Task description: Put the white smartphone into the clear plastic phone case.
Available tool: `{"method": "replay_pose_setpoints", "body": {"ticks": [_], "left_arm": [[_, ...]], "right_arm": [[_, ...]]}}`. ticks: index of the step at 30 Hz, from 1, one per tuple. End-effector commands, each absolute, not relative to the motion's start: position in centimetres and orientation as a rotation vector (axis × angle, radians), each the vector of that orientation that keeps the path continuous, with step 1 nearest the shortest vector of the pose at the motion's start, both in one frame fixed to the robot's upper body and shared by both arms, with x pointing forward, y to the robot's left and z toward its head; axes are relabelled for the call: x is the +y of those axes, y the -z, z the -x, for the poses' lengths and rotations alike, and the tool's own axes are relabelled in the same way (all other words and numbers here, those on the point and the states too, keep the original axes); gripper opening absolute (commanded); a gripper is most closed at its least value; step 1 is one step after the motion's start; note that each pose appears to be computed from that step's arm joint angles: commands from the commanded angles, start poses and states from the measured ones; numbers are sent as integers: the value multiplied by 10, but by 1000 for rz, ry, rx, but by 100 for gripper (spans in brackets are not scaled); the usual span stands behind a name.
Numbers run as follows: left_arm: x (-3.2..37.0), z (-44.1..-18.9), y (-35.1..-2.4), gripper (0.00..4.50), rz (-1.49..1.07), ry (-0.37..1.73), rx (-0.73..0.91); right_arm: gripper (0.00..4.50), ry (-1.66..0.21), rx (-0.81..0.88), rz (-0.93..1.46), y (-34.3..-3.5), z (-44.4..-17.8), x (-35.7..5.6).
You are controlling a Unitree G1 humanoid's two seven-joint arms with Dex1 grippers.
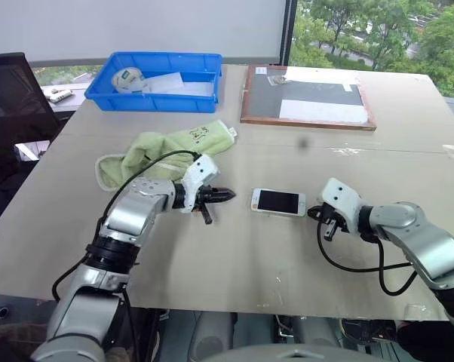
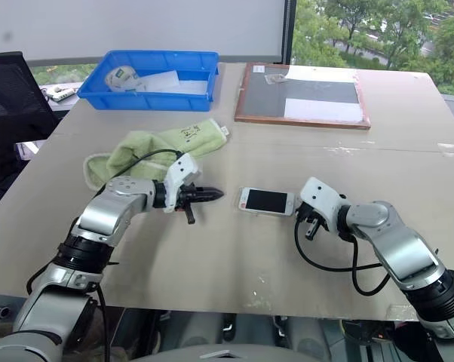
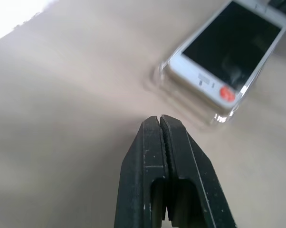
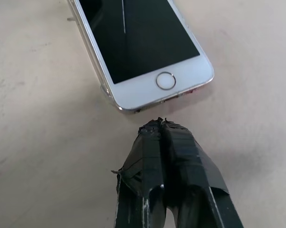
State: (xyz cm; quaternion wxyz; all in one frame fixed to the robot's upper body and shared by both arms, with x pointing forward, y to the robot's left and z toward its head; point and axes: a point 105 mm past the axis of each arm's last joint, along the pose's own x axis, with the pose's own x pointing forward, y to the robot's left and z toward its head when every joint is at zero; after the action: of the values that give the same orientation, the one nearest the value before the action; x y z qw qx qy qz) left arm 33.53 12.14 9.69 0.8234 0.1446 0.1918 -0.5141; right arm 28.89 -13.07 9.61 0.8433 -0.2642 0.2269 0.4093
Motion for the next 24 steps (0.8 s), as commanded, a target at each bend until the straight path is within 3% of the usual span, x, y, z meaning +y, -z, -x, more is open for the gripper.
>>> {"method": "replay_pose_setpoints", "body": {"ticks": [1,6,14,24], "left_arm": [[105,-335,-102,3,-337,1154,354],[92,-332,-97,3,-334,1197,352],[90,-330,-93,3,-313,1206,359],[70,-317,-100,3,-258,1268,330]], "right_arm": [[0,-855,435,578,-107,-293,-132],[0,-895,423,600,-108,-294,-124],[0,-1058,403,632,-95,-289,-78],[0,-1044,409,693,-94,-290,-98]]}}
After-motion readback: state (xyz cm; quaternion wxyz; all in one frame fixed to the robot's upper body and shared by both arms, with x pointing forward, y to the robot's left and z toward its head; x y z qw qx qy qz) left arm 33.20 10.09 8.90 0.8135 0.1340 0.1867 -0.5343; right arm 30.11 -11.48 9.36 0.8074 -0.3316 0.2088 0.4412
